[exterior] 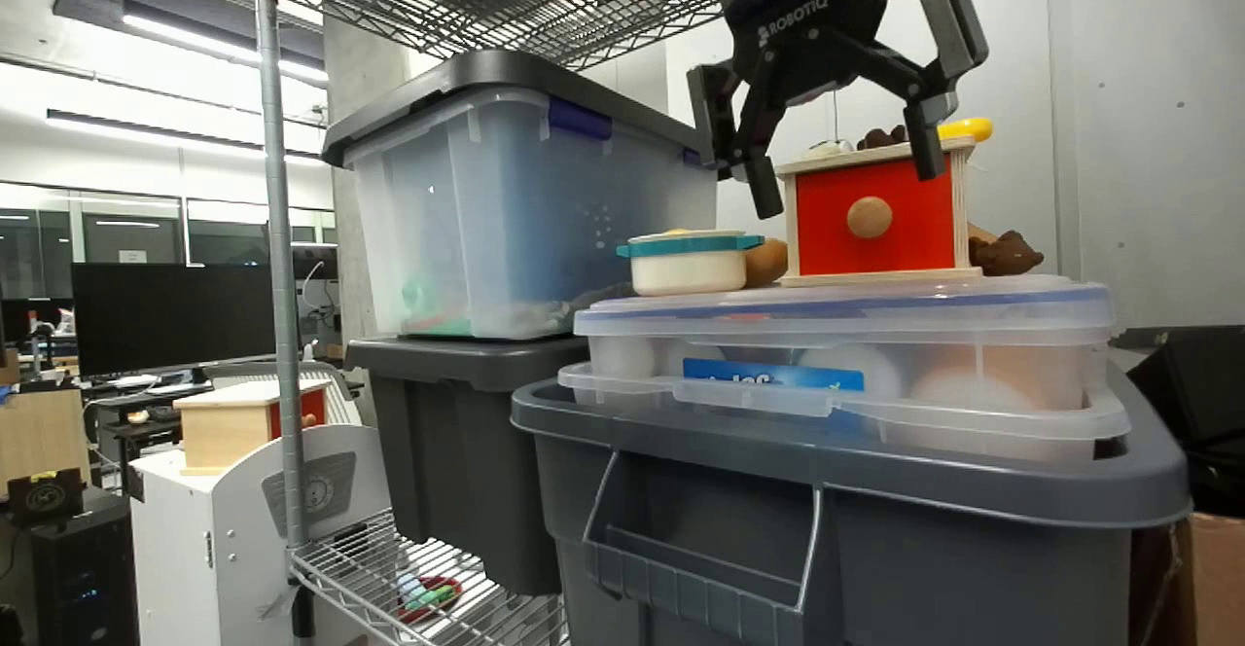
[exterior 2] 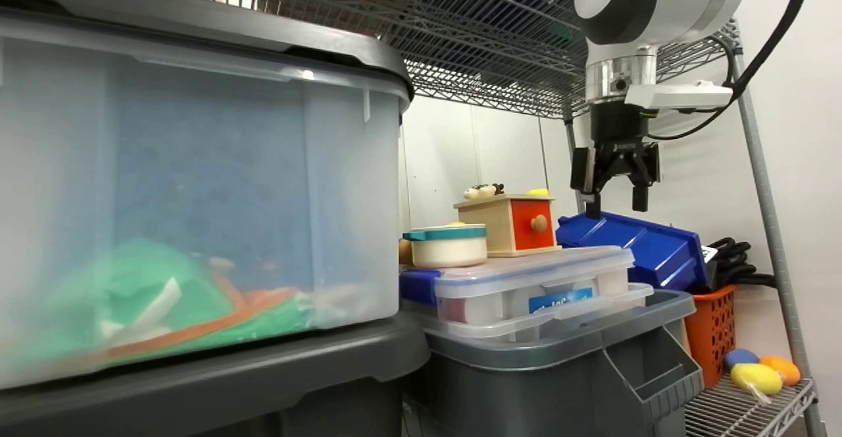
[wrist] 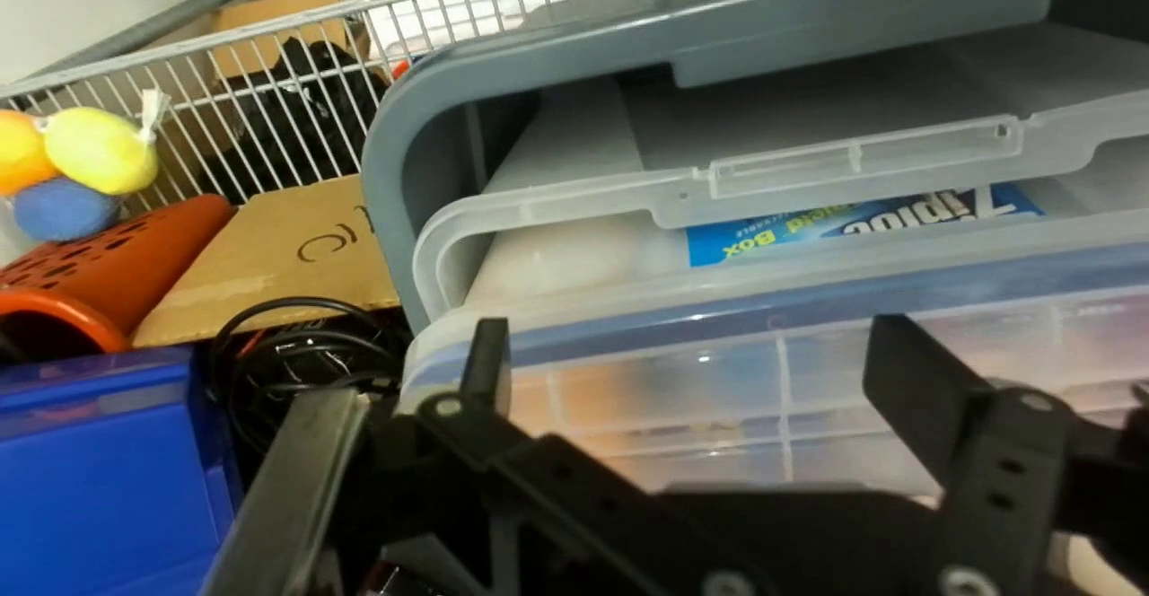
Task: Open the red drawer, pick up the knife from the top of the drawer and put it in the red drawer
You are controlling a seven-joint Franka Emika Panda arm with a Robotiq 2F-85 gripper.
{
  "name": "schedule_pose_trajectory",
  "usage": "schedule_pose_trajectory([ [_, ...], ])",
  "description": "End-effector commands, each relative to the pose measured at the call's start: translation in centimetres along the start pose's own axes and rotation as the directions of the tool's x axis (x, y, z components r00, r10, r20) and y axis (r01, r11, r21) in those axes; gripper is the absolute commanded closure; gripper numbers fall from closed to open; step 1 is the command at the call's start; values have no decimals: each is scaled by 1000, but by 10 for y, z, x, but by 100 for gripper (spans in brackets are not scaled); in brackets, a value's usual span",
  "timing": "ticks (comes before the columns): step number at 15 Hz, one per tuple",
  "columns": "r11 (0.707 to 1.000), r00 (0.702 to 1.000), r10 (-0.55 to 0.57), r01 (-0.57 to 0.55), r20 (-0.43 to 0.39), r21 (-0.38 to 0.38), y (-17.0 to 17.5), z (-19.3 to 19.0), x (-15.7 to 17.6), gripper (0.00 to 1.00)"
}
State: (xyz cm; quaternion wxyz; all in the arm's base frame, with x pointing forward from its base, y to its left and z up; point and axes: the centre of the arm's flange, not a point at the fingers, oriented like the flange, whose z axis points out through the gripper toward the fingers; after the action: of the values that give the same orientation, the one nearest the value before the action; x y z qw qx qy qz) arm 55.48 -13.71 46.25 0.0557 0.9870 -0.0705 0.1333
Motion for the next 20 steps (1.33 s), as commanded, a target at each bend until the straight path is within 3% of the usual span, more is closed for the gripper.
schedule_pose_trajectory([
  [1,1000,999,-13,13,-45,2,5,8,26,0],
  [9,994,983,-109,110,-147,-2,-9,13,51,0],
  [20,988,977,-151,155,-153,16,-14,35,66,0],
])
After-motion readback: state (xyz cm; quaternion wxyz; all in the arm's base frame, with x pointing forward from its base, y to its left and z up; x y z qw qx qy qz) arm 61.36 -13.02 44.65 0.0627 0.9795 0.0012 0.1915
